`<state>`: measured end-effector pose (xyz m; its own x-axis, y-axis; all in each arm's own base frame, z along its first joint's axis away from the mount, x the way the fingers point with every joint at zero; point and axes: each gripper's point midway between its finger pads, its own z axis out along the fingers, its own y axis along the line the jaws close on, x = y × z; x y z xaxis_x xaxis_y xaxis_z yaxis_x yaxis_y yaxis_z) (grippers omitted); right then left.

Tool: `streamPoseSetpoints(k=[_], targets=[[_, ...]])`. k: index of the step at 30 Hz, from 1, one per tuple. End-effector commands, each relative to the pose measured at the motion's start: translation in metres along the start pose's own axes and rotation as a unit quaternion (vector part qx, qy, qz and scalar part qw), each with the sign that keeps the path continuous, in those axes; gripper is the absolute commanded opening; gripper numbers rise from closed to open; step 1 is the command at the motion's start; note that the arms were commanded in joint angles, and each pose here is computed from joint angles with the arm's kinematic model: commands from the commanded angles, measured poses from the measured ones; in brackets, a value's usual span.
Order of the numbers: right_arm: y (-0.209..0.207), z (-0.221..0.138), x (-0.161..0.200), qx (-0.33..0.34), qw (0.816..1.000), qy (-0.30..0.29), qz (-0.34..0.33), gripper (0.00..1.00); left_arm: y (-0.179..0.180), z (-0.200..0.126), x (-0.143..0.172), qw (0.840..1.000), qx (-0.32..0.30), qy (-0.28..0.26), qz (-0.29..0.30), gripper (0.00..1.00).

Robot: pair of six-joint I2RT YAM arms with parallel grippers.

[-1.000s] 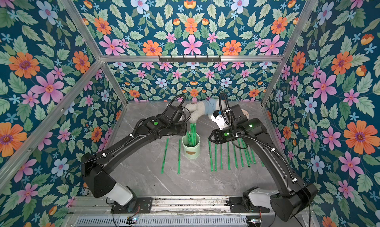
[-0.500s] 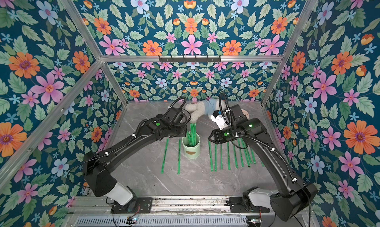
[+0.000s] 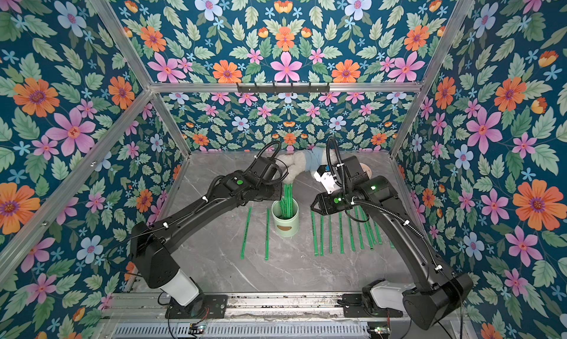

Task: Take the straws out of the storage container
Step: Pick up the straw from the container.

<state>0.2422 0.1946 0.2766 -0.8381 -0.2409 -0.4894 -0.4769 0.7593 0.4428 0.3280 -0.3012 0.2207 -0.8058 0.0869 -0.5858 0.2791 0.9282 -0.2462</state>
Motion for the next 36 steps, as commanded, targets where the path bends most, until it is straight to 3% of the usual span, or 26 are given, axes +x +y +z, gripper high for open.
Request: streamPoseSetpoints(k=[1,5,18,26,36], targets=[[0.003,0.000,-0.002,-0.007,1.000,-0.002,-0.007,0.39,-0.001,-0.003,-0.006,1.000,0.002,-0.011,0.002,0.12],[0.003,0.000,-0.002,-0.007,1.000,-0.002,-0.007,0.39,-0.001,-0.006,-0.007,1.000,0.002,-0.014,0.002,0.07],[0.004,-0.001,-0.003,-0.008,1.000,-0.004,-0.008,0.39,-0.007,-0.025,-0.016,1.000,0.017,-0.025,0.000,0.05],[0.006,-0.005,-0.004,-0.010,1.000,-0.009,-0.010,0.39,0.000,-0.068,-0.037,0.998,0.001,-0.067,0.002,0.04],[0.007,-0.006,-0.003,-0.011,1.000,-0.011,-0.011,0.39,0.020,-0.151,-0.065,0.989,-0.032,-0.141,0.005,0.04]])
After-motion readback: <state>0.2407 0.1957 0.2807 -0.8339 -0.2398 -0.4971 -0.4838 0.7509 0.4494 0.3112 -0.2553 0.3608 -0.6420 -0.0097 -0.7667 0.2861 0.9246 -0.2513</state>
